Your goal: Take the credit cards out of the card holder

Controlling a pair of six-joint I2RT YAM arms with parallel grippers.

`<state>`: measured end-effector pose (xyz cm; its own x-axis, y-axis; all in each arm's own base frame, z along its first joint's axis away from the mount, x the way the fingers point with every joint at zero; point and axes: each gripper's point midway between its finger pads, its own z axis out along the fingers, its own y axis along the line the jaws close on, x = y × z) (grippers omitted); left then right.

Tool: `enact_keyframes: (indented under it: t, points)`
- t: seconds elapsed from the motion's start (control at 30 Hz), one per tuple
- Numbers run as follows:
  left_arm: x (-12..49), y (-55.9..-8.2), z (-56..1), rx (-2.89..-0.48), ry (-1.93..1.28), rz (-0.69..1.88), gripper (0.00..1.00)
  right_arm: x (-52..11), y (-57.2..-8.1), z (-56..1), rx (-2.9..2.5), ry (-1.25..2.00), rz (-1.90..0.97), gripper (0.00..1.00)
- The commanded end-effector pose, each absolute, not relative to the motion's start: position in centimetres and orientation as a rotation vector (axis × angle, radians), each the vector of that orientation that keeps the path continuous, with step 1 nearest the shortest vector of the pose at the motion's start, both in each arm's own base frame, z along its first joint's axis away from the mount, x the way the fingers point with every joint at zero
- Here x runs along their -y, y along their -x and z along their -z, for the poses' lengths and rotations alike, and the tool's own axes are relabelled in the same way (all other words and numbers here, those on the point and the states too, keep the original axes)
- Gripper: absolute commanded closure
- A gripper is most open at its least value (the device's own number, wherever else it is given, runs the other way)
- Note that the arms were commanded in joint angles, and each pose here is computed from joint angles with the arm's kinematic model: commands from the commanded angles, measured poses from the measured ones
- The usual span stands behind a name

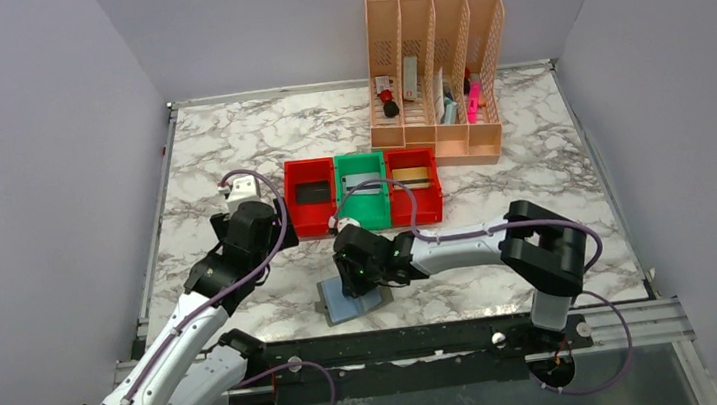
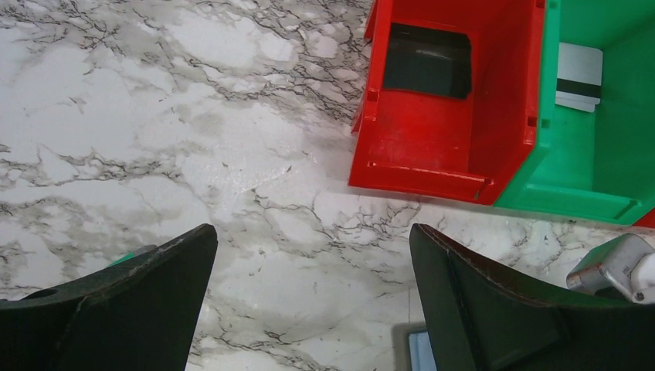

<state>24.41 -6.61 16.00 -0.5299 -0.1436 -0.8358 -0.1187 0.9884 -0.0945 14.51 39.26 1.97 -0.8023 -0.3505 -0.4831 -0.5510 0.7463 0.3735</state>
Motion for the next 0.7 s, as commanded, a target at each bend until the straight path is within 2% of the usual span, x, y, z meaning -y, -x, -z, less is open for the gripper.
enact_keyframes:
  t: [0.0,0.13,0.4,0.57,0.67]
  points:
    - [6.9,-24.7,-16.0,-2.137,0.181,0.048,0.01,-31.5,-14.6,4.7,-2.682,0.699,-0.137,0.79]
    - [6.9,-24.6,-16.1,-2.134,0.182,0.048,0.01,-30.7,-14.3,5.3,-2.658,0.707,-0.029,0.8]
    - [7.1,-24.6,-15.8,-2.143,0.178,0.056,0.01,-26.4,-15.4,3.7,-2.614,0.411,0.116,0.76]
    - [7.6,-24.7,-15.4,-2.166,0.149,0.068,0.01,-26.5,-15.3,2.9,-2.625,0.367,0.055,0.73]
    - [8.1,-24.7,-15.3,-2.175,0.116,0.086,0.01,-29.3,-15.5,0.3,-2.586,0.429,-0.142,0.71]
